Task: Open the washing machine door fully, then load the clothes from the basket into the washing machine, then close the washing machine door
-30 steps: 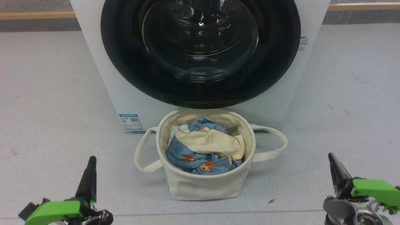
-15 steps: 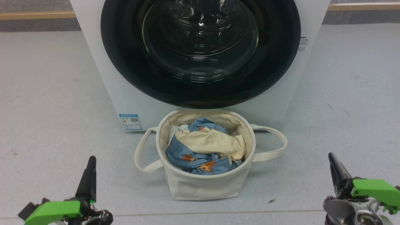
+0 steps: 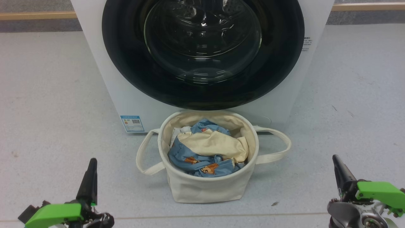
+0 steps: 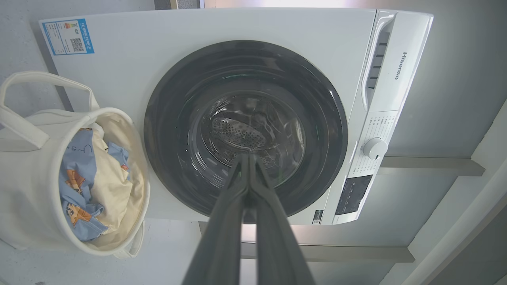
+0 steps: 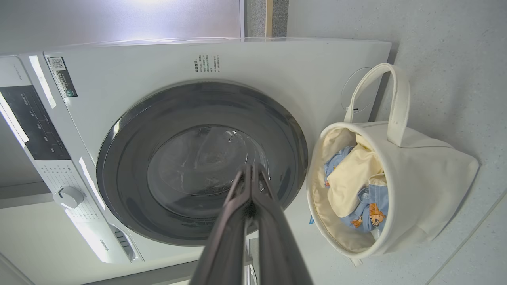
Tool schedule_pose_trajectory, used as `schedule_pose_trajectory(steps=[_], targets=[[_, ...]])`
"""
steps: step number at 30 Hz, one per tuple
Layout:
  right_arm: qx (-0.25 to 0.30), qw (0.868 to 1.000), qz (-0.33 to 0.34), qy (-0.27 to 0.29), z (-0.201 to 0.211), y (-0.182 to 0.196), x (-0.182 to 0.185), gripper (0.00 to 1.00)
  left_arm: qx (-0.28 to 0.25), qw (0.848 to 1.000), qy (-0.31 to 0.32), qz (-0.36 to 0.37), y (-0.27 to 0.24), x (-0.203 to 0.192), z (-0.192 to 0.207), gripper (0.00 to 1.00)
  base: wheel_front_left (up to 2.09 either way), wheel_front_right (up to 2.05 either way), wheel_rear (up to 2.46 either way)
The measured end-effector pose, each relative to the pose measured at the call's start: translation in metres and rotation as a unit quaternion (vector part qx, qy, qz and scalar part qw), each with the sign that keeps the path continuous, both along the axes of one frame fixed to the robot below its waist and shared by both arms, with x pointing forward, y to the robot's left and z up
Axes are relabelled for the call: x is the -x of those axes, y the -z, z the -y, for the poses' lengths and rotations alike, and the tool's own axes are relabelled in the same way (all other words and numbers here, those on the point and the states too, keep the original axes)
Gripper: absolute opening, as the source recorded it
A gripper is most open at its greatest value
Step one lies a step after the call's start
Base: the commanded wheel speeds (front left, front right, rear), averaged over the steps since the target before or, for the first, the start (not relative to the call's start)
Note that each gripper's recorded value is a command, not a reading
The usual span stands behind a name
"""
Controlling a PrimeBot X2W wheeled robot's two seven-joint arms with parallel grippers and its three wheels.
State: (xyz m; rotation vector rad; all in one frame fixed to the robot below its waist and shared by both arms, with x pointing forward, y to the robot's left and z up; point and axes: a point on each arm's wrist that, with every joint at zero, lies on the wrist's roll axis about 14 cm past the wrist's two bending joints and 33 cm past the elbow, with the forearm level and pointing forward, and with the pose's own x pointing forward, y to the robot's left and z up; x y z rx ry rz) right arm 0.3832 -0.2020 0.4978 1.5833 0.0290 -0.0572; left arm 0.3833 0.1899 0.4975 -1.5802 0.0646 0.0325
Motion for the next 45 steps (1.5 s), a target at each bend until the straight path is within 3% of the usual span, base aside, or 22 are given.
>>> schedule_pose_trajectory(steps=[45], targets=[[0.000, 1.000, 0.000, 0.000, 0.0000, 0.0000, 0.0000, 0.00, 0.001, 1.000, 0.003, 0.000, 0.0000, 0.0000, 0.0006, 0.00, 0.00, 0.00, 0.00]])
